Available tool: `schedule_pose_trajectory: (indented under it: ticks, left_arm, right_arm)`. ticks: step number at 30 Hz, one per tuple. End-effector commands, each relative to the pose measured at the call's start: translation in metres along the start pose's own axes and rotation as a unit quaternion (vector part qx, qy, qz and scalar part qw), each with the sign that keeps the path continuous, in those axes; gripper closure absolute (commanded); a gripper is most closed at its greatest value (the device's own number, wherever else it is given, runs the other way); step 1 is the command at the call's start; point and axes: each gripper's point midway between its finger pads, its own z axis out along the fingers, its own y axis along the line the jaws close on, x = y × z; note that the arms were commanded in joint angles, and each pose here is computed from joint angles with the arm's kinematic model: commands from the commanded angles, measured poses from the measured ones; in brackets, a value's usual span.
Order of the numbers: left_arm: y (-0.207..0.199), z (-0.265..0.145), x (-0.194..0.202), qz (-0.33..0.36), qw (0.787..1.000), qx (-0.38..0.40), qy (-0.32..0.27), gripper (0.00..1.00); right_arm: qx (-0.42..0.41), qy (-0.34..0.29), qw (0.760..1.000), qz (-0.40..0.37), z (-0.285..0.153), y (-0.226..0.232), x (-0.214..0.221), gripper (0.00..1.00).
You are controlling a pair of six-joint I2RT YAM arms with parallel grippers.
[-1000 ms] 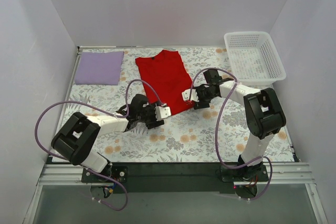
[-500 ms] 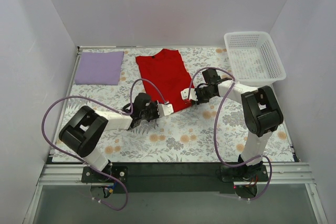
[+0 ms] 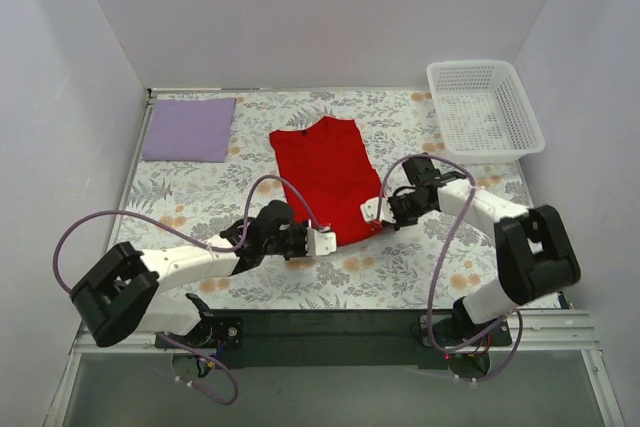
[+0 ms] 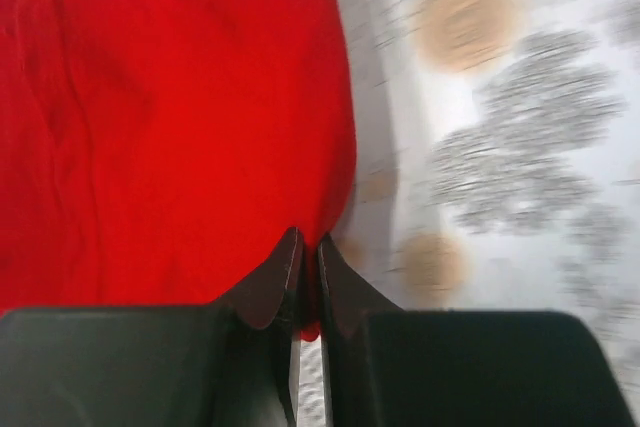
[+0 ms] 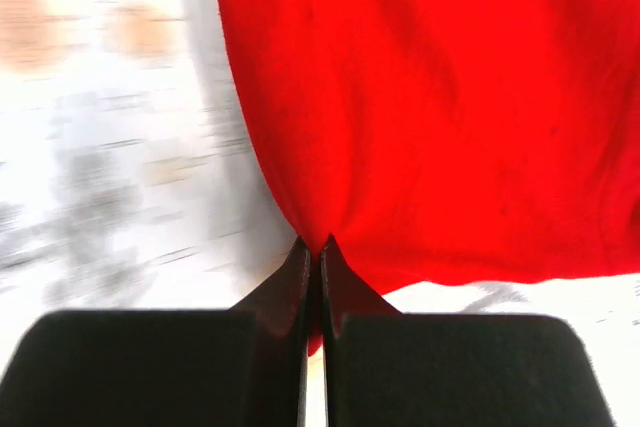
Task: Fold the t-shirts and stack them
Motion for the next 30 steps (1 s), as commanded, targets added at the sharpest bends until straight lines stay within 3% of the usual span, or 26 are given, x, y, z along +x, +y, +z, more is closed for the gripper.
schedule_pose_trajectory:
  ticks: [1, 7, 13, 18, 23, 25, 30]
  left_arm:
    - [-0.063, -0.020, -0.013, -0.017, 0.995, 0.093, 0.004, 1.00]
    - [-0.115, -0.045, -0.050, -0.031, 0.989, 0.143, -0.027, 1.00]
    - [-0.096, -0.043, -0.059, -0.039, 0.995, 0.090, -0.035, 1.00]
    - [-0.037, -0.043, -0.072, -0.047, 0.997, -0.002, -0.064, 1.00]
    - [0.078, -0.054, -0.061, -0.101, 0.981, -0.125, -0.112, 1.00]
    - [0.126, -0.062, -0.057, -0.122, 0.971, -0.161, -0.127, 1.00]
    - [0.173, -0.036, -0.024, -0.140, 0.966, -0.191, -0.106, 1.00]
  right_arm:
    - [-0.048, -0.024, 0.999, 0.004, -0.026, 0.066, -0.021, 0.99]
    - [-0.015, -0.050, 0.999, -0.002, -0.055, 0.108, -0.046, 0.99]
    - [0.007, -0.064, 0.997, 0.031, -0.065, 0.078, -0.060, 0.99]
    - [0.048, -0.082, 0.994, 0.061, -0.079, 0.005, -0.080, 0.99]
    - [0.092, -0.101, 0.987, 0.086, -0.087, -0.100, -0.099, 0.99]
    - [0.103, -0.102, 0.984, 0.107, -0.079, -0.142, -0.097, 0.99]
    - [0.125, -0.102, 0.974, 0.157, -0.037, -0.210, -0.075, 0.99]
